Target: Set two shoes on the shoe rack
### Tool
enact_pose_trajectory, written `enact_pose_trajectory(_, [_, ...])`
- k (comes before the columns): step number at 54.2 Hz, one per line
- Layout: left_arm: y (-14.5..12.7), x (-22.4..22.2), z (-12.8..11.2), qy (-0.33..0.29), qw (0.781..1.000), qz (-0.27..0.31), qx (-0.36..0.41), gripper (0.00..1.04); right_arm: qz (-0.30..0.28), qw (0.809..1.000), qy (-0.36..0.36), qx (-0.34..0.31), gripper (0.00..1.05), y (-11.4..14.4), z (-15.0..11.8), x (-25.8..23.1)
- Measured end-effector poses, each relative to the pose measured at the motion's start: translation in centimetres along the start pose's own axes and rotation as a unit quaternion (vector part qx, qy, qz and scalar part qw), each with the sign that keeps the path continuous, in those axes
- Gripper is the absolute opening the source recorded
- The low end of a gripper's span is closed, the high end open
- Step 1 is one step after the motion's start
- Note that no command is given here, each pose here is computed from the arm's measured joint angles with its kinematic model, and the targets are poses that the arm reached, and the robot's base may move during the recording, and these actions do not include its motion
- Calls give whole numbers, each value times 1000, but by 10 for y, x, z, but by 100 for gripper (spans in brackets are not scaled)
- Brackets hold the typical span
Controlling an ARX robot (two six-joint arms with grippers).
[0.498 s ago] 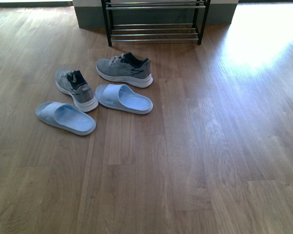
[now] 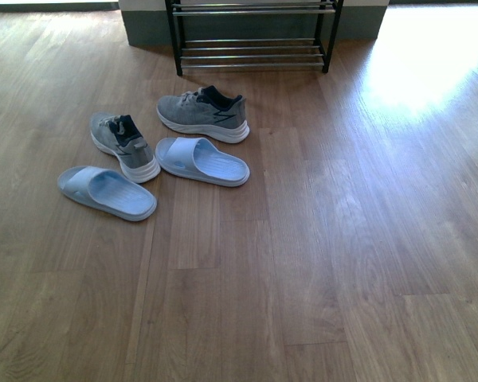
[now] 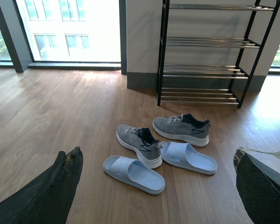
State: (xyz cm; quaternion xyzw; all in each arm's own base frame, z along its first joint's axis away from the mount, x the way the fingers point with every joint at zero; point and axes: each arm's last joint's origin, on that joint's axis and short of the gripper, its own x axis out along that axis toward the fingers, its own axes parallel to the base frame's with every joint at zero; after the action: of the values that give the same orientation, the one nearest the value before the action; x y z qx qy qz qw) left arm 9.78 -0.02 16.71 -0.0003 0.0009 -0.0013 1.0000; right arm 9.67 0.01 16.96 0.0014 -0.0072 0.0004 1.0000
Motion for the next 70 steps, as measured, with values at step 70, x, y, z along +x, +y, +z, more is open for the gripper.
enact_pose_trajectory(70, [0, 0, 0, 0, 1000, 0, 0, 95, 0, 1000, 0, 0, 96, 0, 0, 0])
